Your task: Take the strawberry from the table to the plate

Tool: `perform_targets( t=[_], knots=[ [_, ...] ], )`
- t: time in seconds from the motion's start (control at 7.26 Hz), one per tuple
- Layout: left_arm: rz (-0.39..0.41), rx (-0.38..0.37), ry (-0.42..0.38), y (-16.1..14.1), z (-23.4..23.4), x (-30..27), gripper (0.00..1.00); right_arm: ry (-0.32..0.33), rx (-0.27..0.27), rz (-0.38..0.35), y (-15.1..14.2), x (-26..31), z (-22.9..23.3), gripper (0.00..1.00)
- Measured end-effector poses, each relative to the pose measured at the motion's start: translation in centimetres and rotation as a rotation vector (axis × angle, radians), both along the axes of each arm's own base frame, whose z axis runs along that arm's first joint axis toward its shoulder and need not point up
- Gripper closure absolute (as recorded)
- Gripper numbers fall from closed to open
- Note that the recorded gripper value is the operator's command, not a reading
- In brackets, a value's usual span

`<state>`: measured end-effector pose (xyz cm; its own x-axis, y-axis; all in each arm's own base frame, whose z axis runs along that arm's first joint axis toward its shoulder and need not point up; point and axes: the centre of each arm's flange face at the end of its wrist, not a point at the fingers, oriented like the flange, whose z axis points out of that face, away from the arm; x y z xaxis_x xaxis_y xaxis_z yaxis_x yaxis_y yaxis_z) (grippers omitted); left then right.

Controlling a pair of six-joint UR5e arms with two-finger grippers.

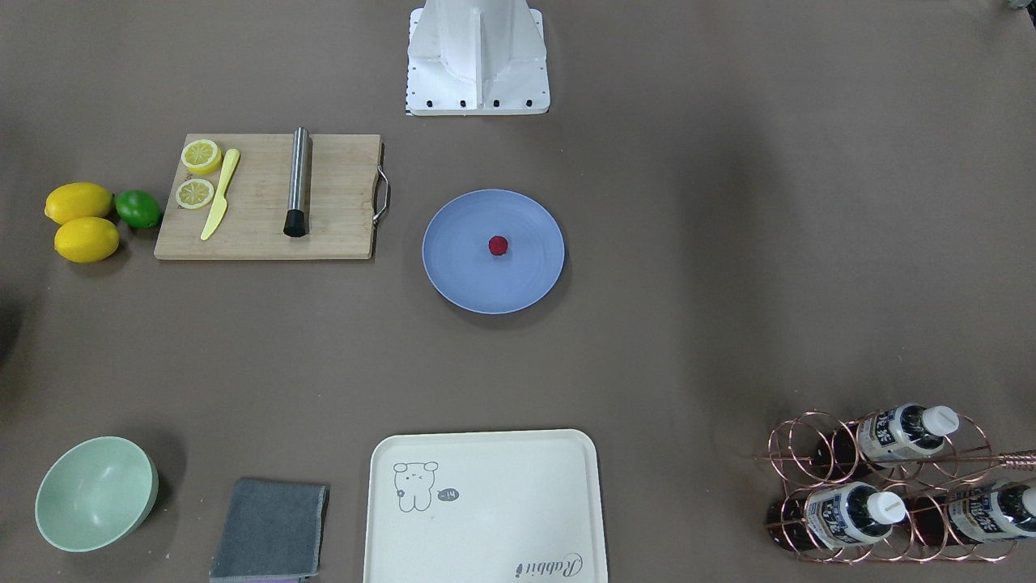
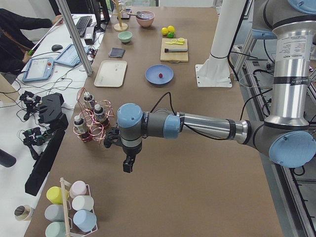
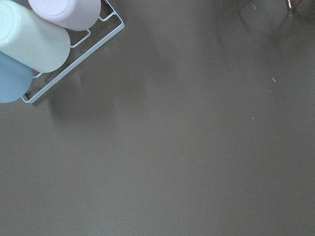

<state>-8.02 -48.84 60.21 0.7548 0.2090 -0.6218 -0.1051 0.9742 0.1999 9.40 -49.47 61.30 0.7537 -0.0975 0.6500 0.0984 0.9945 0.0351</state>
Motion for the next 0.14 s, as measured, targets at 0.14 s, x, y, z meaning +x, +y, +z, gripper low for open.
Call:
perform_targets(
  t=[0.14],
  knots=[
    [0.000, 0.000, 0.000, -0.01, -0.01, 0.00, 0.02, 0.000, 0.002, 0.000, -0.01, 0.00, -0.08, 0.00]
  ],
)
